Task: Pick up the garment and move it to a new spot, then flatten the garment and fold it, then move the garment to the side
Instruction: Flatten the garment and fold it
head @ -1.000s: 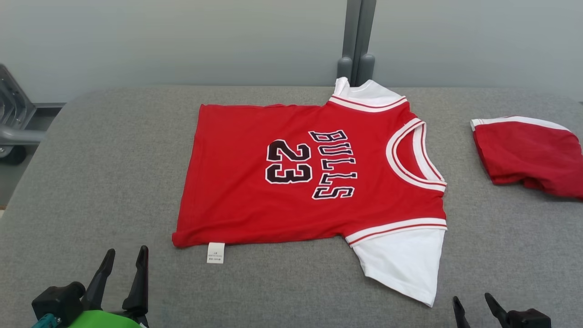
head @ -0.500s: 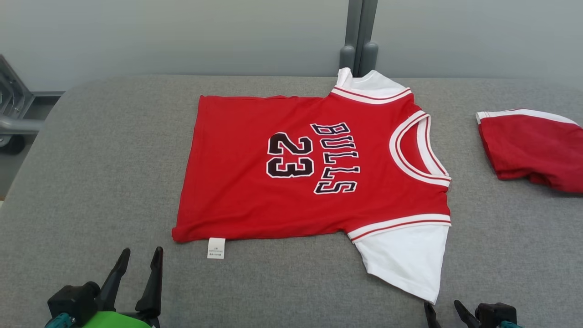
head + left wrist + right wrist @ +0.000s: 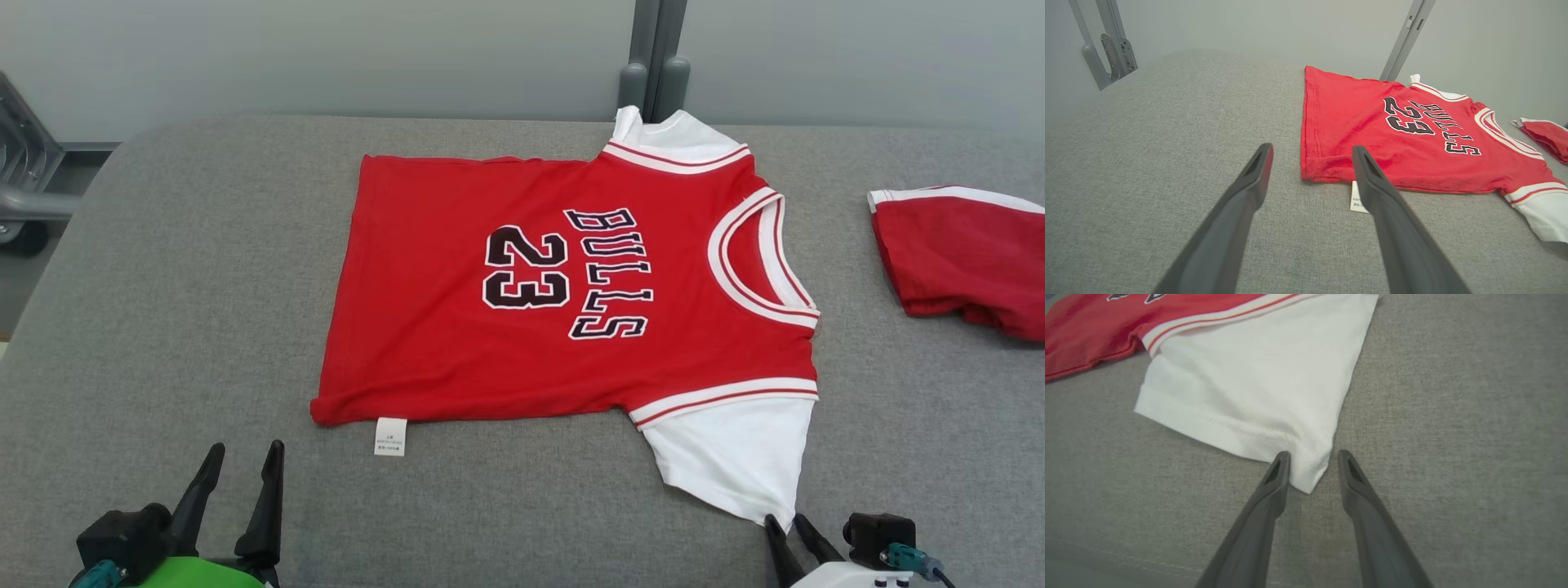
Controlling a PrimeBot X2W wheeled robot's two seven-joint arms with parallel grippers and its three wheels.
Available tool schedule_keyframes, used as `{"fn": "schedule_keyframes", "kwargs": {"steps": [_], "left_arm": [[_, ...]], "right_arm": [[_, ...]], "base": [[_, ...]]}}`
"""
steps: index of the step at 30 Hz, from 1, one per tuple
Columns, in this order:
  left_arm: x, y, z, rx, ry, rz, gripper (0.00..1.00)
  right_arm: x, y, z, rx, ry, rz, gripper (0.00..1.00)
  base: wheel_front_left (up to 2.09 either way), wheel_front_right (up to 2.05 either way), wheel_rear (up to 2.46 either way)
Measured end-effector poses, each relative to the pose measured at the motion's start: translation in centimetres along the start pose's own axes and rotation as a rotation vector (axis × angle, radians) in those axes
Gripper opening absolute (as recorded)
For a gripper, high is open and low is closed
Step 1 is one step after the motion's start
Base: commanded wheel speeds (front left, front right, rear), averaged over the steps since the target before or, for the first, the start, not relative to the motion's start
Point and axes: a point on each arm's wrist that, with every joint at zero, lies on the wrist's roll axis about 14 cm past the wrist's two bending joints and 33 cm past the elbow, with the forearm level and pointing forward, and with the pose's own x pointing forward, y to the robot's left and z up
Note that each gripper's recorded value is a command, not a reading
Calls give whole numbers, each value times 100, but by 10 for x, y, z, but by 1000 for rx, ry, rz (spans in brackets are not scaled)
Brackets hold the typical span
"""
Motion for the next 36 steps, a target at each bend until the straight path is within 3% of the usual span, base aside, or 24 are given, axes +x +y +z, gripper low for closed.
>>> {"fn": "schedule_keyframes", "kwargs": {"steps": [1, 2, 4, 5, 9, 14, 36], "left_arm": [[0, 0, 0, 1, 1, 0, 100], [1, 1, -1, 3, 4, -1, 100], [2, 1, -2, 6, 9, -3, 100], [2, 1, -3, 7, 15, -3, 100], [1, -8, -24, -2, 107, -33, 100], [8, -29, -52, -104, 218, -57, 100], [60, -26, -77, -44, 369, -72, 100]], "right_arm": [[1, -1, 1, 1, -3, -2, 46], [2, -1, 1, 6, -3, 0, 38], [4, -2, 2, 13, -1, 5, 4], [5, -1, 2, 18, -2, 11, 0], [8, 0, 3, 36, -7, 16, 0], [14, 0, 5, 40, -10, 26, 0], [24, -34, 18, 31, -44, -44, 0]], "base": [[0, 0, 0], [0, 0, 0], [0, 0, 0], [0, 0, 0], [0, 0, 0], [0, 0, 0], [0, 0, 0]]}}
